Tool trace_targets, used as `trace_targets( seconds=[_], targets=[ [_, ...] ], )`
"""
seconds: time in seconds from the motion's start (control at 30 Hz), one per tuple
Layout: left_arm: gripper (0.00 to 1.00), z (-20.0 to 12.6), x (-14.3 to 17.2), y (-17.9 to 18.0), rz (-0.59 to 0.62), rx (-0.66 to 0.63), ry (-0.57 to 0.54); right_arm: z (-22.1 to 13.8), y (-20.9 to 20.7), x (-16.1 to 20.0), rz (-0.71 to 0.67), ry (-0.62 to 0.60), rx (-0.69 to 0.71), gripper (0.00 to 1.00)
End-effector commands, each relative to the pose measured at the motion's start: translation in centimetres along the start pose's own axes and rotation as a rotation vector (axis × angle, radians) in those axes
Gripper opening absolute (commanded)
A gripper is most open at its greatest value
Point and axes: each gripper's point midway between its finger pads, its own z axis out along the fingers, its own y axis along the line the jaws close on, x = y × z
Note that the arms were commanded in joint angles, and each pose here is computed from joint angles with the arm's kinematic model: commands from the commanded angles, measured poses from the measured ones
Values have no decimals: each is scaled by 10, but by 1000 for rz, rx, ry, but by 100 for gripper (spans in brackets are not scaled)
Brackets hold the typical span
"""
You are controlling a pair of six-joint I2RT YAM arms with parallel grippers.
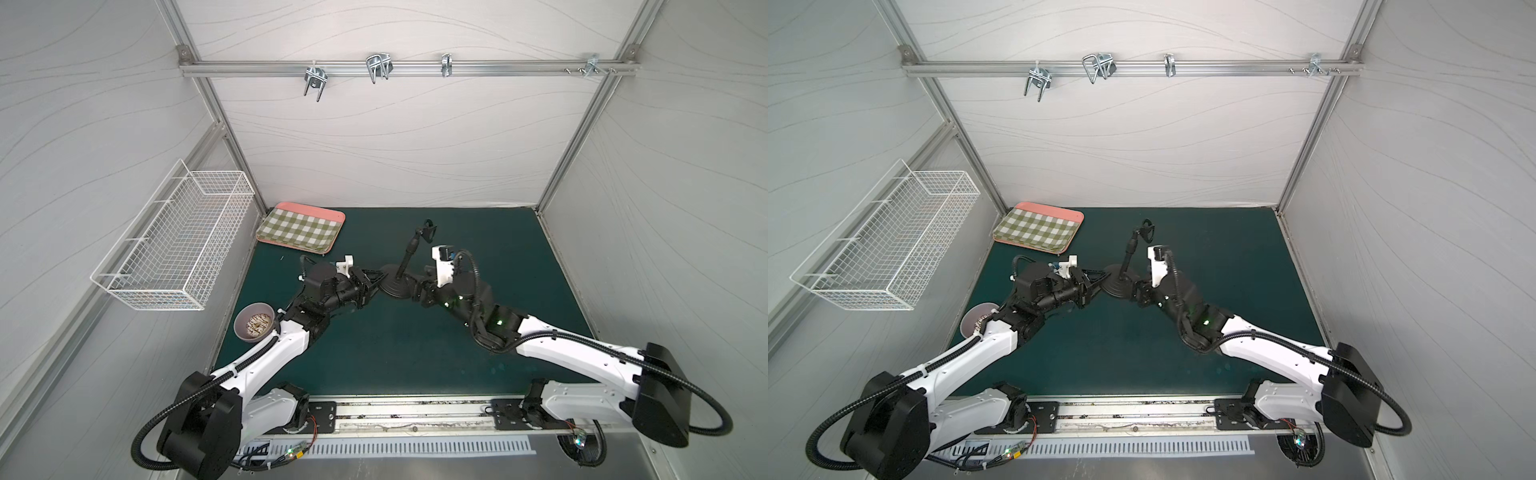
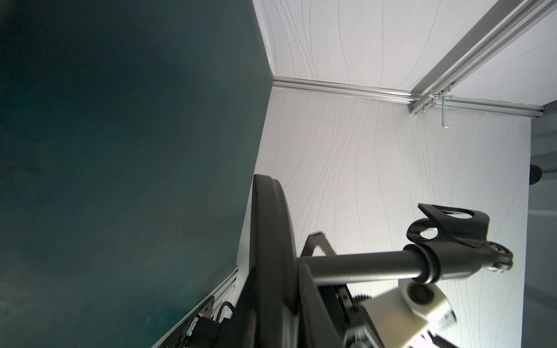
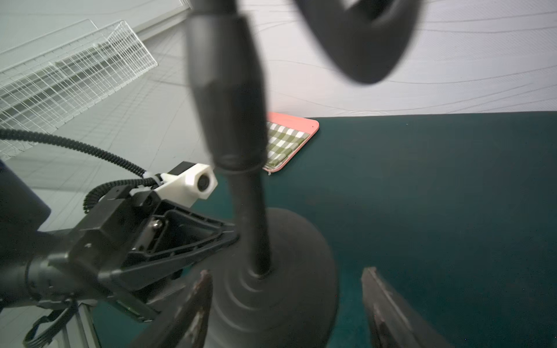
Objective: Assemble a microphone stand
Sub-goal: Screw the microphone stand pole into the microphone stand base.
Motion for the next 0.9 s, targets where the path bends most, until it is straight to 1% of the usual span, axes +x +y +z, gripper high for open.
trace_targets(
  seconds=[0.0,0.13,0.23,0.3,0.4,0.53,0.6,0.73,0.77,0.83,0.87],
  targets=[
    [0,-4,3,-50,77,157,8,-11,38,-7,-90,10,-404,78],
    [0,-4,3,-50,79,156,10,-11,46,-4,-197,39,-598,75],
    [0,-5,4,-50,80,156,11,-7,48,-7,-208,31,-689,72],
    [0,-5,3,-49,81,153,9,-2,47,-13,-197,16,-714,70],
    [0,-5,4,-50,82,153,10,10,46,-17,-195,20,-717,67],
    [0,-5,4,-51,84,155,13,23,48,-22,-198,22,-735,59],
    [0,-5,4,-50,82,153,13,28,48,-24,-198,18,-740,53],
    [0,-6,4,-50,82,155,12,37,47,-26,-173,23,-738,29],
    [0,-6,4,-50,83,155,11,39,46,-27,-156,22,-726,23],
    [0,-6,4,-51,83,157,11,39,43,-28,-129,14,-684,17],
    [0,-6,4,-52,84,158,8,40,41,-27,-119,2,-630,13]
  ],
)
